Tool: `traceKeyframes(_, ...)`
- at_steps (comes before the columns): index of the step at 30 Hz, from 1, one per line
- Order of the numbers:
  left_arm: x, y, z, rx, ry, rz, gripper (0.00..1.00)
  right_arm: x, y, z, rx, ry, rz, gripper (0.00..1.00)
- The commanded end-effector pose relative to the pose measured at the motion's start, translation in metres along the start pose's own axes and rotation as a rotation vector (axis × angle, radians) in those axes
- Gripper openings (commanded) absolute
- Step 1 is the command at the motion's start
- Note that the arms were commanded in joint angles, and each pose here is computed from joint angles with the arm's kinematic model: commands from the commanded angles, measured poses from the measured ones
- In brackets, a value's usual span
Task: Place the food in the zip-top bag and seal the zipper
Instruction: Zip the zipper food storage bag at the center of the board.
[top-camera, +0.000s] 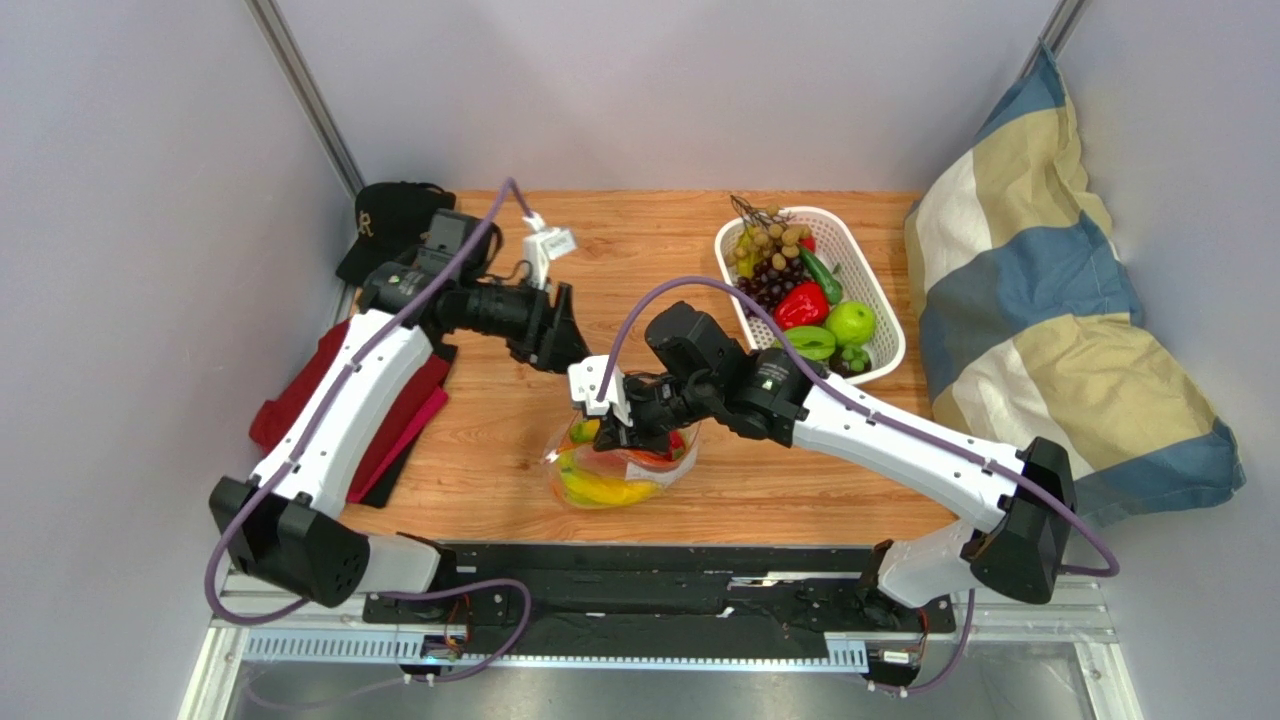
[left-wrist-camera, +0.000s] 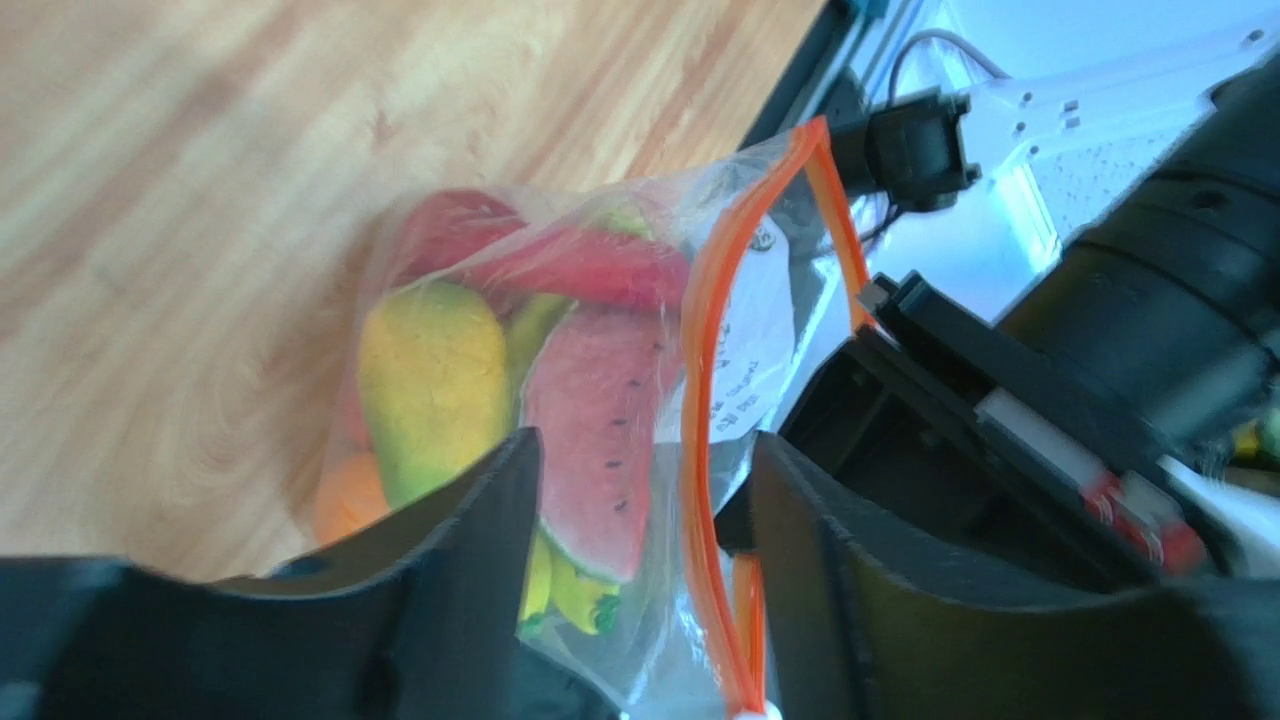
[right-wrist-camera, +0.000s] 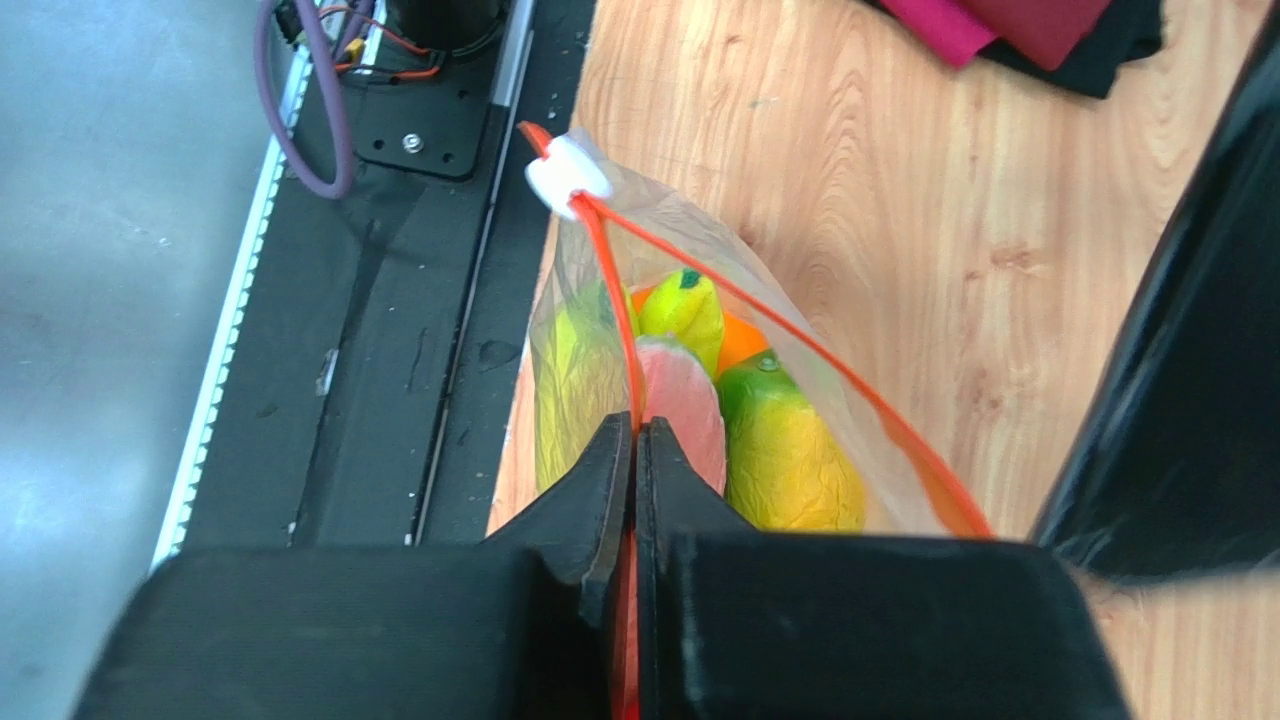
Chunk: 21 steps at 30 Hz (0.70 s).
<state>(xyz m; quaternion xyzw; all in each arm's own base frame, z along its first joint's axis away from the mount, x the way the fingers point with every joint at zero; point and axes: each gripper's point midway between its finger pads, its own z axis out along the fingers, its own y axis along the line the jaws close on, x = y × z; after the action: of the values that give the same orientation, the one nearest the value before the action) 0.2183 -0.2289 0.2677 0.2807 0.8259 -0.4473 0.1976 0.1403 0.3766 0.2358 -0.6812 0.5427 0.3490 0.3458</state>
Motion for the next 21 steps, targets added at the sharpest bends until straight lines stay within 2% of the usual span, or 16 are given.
traceKeyframes(1, -0.024, -0.006, -0.048, -0.001, -0.198, 0.044, 0.74, -0.034, -0.012, -0.012, 0.096, -0.133, -0.044, 0.0)
traceKeyframes(2, -0.029, 0.005, -0.066, -0.038, -0.255, 0.066, 0.78, -0.034, -0.013, -0.012, 0.102, -0.132, -0.042, 0.0)
traceKeyframes(3, -0.026, -0.003, -0.077, -0.022, -0.285, 0.111, 0.79, -0.034, -0.015, -0.012, 0.113, -0.13, -0.042, 0.0)
traceKeyframes(4, -0.021, 0.003, -0.084, -0.053, -0.291, 0.198, 0.81, -0.034, -0.016, -0.012, 0.118, -0.129, -0.042, 0.0)
traceKeyframes(9, 0.012, 0.017, -0.115, -0.166, -0.358, 0.323, 0.8, -0.041, -0.024, -0.012, 0.154, -0.148, -0.037, 0.0)
traceKeyframes(10, 0.024, 0.016, -0.114, -0.158, -0.341, 0.304, 0.8, -0.042, -0.026, -0.012, 0.157, -0.15, -0.034, 0.0)
traceKeyframes(11, 0.03, 0.017, -0.115, -0.162, -0.337, 0.396, 0.79, -0.043, -0.026, -0.012, 0.158, -0.152, -0.035, 0.0)
traceKeyframes(14, 0.057, 0.015, -0.109, -0.155, -0.305, 0.463, 0.77, -0.047, -0.031, -0.011, 0.167, -0.159, -0.027, 0.0)
traceKeyframes(15, 0.067, 0.017, -0.105, -0.166, -0.293, 0.551, 0.77, -0.047, -0.032, -0.01, 0.167, -0.157, -0.023, 0.0)
traceKeyframes(17, 0.087, 0.019, -0.094, -0.157, -0.271, 0.629, 0.77, -0.048, -0.033, -0.009, 0.164, -0.159, -0.019, 0.0)
traceKeyframes(21, 0.091, 0.03, -0.085, -0.174, -0.313, 0.706, 0.73, -0.051, -0.034, -0.008, 0.163, -0.169, -0.018, 0.0)
